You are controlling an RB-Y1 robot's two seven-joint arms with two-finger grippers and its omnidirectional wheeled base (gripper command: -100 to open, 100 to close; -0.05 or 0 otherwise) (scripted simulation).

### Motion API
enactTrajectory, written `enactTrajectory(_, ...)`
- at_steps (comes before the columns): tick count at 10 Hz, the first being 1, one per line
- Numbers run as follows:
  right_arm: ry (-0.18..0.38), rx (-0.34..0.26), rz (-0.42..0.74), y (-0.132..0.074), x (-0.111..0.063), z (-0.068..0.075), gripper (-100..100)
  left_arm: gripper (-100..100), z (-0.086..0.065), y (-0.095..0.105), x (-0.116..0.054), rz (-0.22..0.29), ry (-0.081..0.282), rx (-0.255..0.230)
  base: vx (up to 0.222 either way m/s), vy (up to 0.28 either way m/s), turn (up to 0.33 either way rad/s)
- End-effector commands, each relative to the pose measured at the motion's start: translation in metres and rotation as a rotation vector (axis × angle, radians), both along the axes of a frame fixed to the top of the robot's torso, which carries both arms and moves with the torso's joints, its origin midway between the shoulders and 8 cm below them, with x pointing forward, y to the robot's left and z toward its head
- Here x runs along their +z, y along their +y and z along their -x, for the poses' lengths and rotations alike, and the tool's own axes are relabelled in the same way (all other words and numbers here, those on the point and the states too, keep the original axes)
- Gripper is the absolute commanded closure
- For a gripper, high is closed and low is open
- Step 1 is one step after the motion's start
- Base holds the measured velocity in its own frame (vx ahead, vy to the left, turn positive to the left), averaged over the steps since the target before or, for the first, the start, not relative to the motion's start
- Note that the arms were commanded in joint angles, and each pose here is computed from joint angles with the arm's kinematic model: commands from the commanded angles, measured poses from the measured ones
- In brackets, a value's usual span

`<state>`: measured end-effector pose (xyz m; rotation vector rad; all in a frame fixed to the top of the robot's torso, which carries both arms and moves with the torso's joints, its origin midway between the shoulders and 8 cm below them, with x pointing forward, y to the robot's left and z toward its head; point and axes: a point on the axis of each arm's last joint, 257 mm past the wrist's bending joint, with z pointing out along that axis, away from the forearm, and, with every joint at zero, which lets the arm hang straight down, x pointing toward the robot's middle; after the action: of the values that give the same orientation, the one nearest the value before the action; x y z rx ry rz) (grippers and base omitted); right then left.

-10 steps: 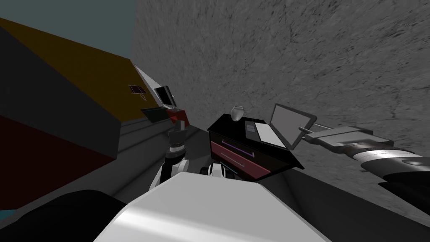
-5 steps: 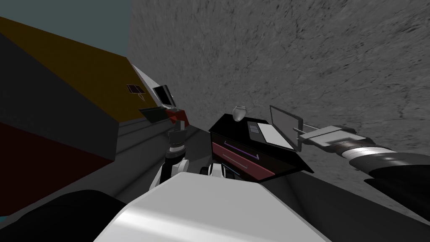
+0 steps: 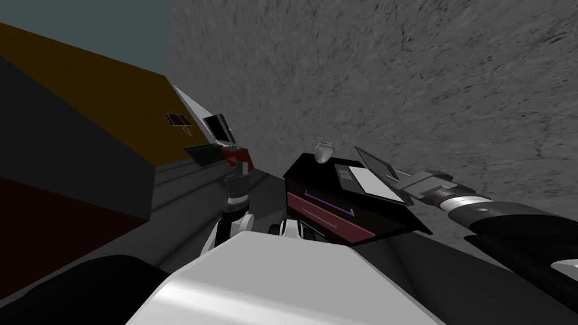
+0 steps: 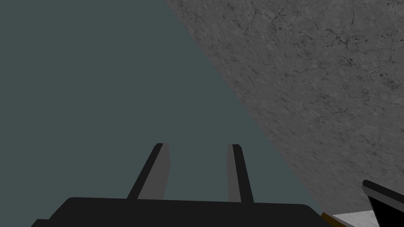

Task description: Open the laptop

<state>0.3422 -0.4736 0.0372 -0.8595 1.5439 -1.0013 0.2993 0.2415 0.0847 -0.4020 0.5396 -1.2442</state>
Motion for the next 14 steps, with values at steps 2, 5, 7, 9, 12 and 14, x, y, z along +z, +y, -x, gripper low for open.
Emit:
enactTrajectory(2, 0.028, 0.014, 0.072, 0.005, -0.009, -0.003, 100, 0, 0.0, 0.0, 0.0, 0.0, 0.0, 0.0, 0.022, 0.047, -0.018)
enactTrajectory(5, 0.031, -0.015, 0.156, -0.031, -0.017, -0.002, 100, 0, 0.0, 0.0, 0.0, 0.0, 0.0, 0.0, -0.192, -0.017, 0.287)
enactTrajectory(7, -0.013, -0.065, 0.166, -0.058, -0.003, -0.006, 100, 0, 0.0, 0.0, 0.0, 0.0, 0.0, 0.0, -0.014, -0.008, -0.056)
enactTrajectory(9, -0.02, -0.064, 0.168, -0.066, 0.013, -0.01, -100, 0, 0.0, 0.0, 0.0, 0.0, 0.0, 0.0, 0.018, -0.002, -0.063)
enactTrajectory(12, -0.021, -0.043, 0.166, -0.064, 0.028, -0.015, -100, 0, 0.0, 0.0, 0.0, 0.0, 0.0, 0.0, 0.031, 0.019, -0.08)
enactTrajectory(14, -0.022, -0.027, 0.165, -0.061, 0.039, -0.018, -100, 0, 0.0, 0.0, 0.0, 0.0, 0.0, 0.0, 0.023, 0.015, -0.072)
